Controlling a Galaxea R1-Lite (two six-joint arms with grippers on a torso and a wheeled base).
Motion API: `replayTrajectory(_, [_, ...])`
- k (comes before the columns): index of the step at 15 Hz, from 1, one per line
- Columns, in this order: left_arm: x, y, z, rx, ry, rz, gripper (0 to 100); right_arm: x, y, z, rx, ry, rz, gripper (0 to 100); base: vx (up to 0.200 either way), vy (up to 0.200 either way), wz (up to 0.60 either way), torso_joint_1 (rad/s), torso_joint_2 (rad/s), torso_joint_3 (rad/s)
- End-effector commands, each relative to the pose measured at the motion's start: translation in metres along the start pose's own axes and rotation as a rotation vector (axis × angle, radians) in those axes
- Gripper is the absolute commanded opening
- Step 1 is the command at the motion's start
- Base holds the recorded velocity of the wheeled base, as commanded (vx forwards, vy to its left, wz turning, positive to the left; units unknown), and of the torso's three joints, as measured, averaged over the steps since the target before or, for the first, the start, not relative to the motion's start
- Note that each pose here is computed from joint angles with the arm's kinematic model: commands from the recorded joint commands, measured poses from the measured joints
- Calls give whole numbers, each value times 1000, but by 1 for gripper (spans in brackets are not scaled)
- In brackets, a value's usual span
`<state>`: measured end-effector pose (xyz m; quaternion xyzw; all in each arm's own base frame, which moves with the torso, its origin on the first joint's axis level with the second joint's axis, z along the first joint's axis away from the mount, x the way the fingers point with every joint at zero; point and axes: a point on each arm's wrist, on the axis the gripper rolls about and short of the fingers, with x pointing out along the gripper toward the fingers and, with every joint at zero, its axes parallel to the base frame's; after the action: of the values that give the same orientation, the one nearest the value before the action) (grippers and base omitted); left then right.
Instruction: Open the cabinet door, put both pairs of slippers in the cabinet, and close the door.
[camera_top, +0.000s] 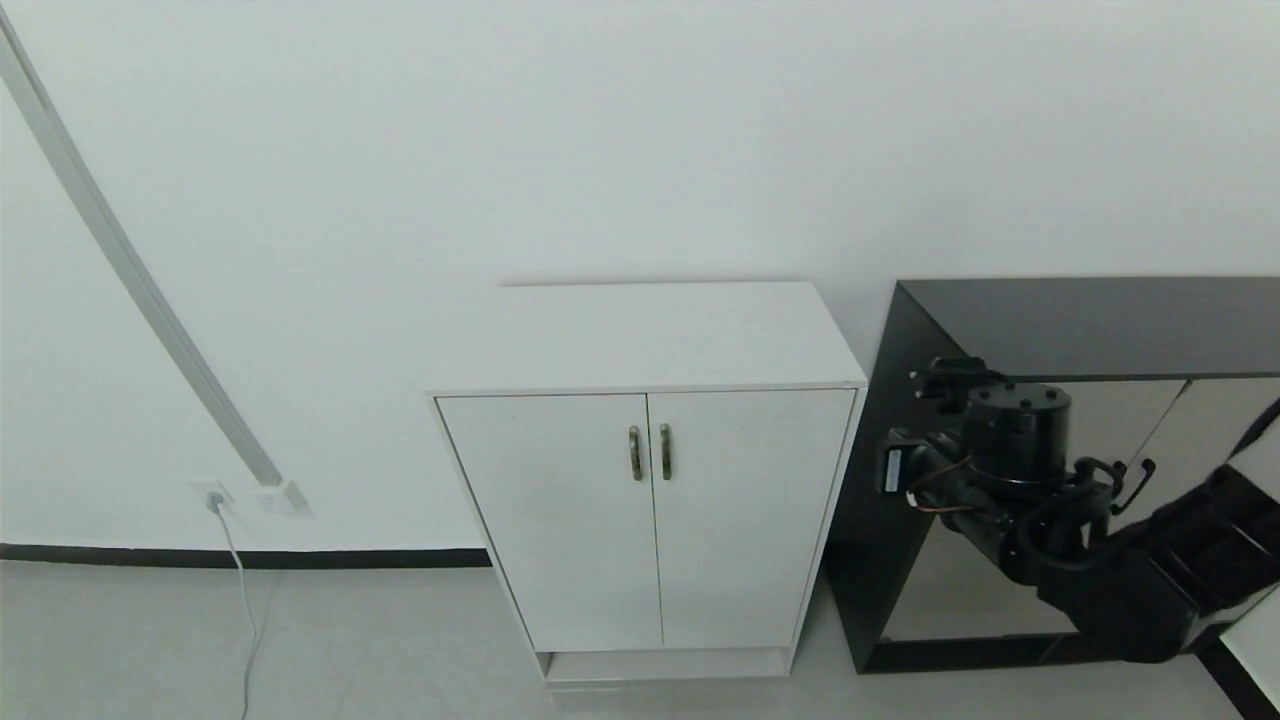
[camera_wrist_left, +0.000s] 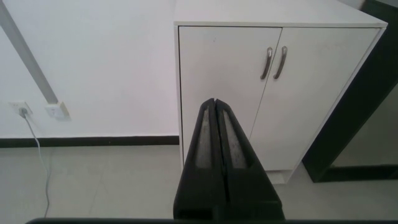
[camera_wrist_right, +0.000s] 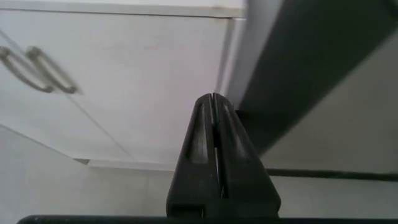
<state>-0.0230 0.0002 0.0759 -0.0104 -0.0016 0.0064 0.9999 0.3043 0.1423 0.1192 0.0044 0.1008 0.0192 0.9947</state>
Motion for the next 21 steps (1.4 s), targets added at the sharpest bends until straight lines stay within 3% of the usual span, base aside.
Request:
replayTrajectory(1, [0,0,0,-1,1,1,0,-29,-33,3,19,-22,-58,0,0,0,0,0,0,0])
replayTrajectory(4, [0,0,0,-1,1,1,0,-60,-59,-2,26,-15,-107,0,0,0,0,0,0,0])
replayTrajectory(11, [0,0,0,-1,1,1,0,-129,-93,1,32,-80,-160,0,0,0,0,0,0,0])
replayTrajectory(16, [0,0,0,-1,1,1,0,-178,-105,-11,12,-98,-126,0,0,0,0,0,0,0])
replayTrajectory(21, [0,0,0,-1,1,1,0,-216,-114,-17,0,-63,-80,0,0,0,0,0,0,0])
